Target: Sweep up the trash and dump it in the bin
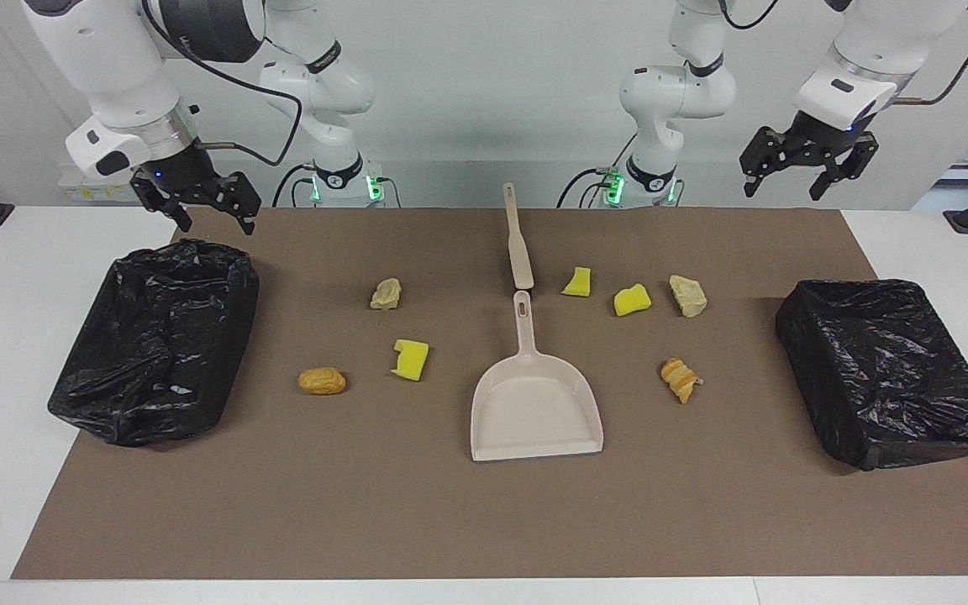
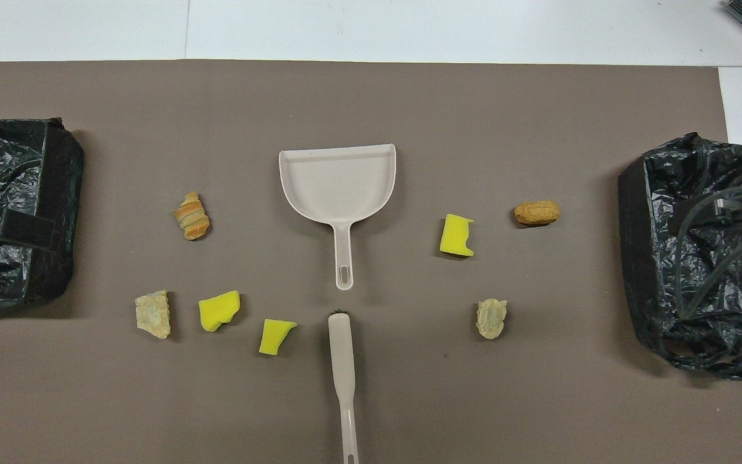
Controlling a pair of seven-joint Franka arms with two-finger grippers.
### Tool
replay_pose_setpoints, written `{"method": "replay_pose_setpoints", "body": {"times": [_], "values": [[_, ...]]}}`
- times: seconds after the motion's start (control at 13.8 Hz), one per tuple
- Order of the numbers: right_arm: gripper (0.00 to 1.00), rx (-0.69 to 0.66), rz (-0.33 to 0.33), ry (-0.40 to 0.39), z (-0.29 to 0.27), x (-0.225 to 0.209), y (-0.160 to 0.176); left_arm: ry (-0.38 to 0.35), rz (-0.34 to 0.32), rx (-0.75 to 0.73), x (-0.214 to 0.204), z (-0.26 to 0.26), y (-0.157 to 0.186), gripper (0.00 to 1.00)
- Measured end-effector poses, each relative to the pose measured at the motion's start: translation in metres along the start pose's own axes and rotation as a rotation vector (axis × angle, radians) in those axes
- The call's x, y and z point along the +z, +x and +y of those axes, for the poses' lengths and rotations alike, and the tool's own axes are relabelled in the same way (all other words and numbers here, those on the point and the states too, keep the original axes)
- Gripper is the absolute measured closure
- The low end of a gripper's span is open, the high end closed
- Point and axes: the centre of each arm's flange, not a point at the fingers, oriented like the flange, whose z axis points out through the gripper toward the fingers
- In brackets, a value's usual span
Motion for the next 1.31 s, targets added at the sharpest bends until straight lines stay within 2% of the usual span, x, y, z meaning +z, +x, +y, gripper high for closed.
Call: {"method": "replay_pose_setpoints", "body": {"times": [0.22,0.44,0.58,0.87,1.31], "values": [[0.00,-0.006,-0.003,0.006,-0.004,0.002,-0.002,0.000,0.000,0.000,0.000,0.000,0.000,0.00],[0.00,-0.007,0.000,0.055,-0.010,0.006,-0.002,0.000,0.000,0.000,0.000,0.000,0.000,0.00],[0.00,-0.023,0.027,0.082,-0.023,0.012,0.002,0.000,0.000,0.000,0.000,0.000,0.000,0.00],[0.00,-0.041,0.064,0.106,-0.072,0.033,0.015,0.000,-0.001,0.000,0.000,0.000,0.000,0.00],[0.00,-0.032,0.104,0.129,-0.178,0.092,0.039,0.000,-0.002,0.005,0.000,0.003,0.000,0.00]]}}
